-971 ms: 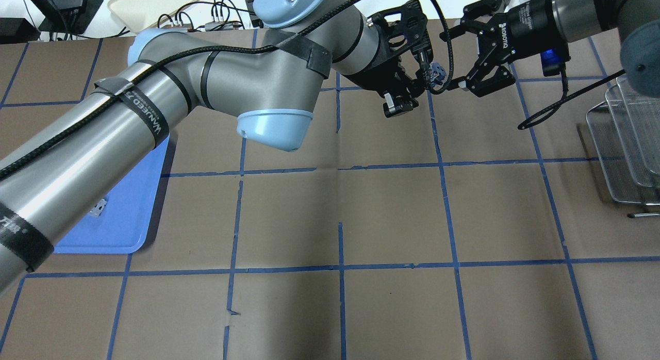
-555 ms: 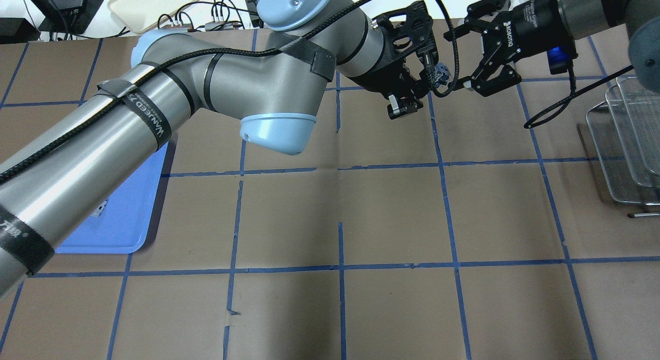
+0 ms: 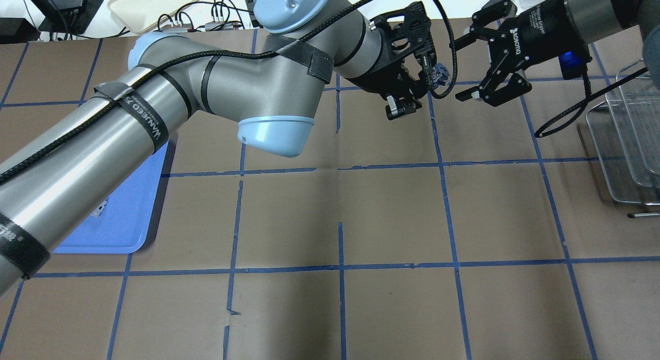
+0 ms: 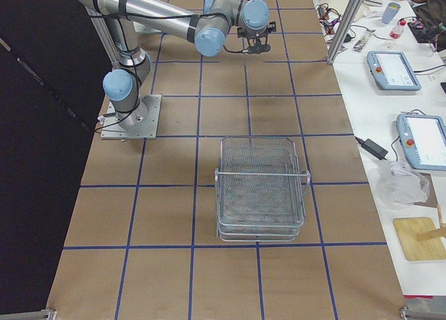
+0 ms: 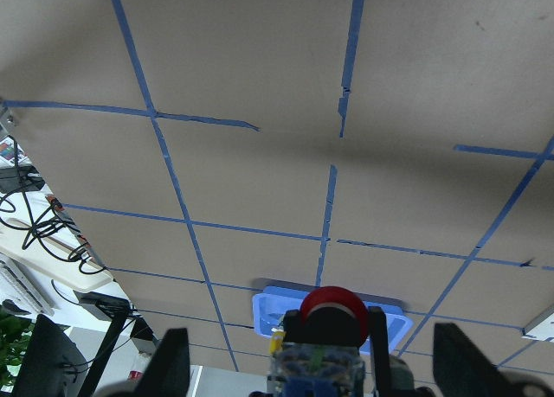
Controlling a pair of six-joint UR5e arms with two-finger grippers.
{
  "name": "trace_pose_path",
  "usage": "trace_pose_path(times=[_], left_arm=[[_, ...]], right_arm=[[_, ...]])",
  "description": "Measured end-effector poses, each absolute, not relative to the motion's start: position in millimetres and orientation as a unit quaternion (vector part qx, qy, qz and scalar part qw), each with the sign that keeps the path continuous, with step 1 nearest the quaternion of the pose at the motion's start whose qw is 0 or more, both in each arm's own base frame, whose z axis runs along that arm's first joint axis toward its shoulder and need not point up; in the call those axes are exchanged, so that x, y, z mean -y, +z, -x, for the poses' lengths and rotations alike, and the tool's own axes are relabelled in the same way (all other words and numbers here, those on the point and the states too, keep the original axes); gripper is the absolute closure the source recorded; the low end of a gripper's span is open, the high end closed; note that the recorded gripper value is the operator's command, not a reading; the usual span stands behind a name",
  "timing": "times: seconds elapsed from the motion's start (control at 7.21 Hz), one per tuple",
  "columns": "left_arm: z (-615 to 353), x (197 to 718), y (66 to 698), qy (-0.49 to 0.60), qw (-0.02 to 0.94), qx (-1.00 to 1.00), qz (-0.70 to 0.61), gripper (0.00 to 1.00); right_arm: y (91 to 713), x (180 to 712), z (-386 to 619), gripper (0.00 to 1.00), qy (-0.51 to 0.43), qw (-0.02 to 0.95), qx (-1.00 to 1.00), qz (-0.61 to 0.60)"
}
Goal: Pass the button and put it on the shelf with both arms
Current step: 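Close the right gripper on the button's switch body beside the left gripper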
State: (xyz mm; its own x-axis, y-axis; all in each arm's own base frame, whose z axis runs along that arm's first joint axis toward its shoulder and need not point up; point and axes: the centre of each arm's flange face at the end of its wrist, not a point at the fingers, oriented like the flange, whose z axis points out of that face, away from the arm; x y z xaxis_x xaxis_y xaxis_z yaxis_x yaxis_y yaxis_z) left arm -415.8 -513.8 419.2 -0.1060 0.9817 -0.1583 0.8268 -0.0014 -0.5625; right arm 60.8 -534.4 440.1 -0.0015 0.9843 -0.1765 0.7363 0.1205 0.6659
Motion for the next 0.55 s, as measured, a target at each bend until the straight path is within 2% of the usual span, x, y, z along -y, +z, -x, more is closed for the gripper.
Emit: trace_pose_path(times=[0.55], left_arm=[[416.0, 515.2, 419.5, 0.272, 0.143, 0.694, 0.651, 1.0]], right_arm=[[447.2, 532.2, -80.9, 0.0, 0.189, 0.297, -0.7, -0.621]])
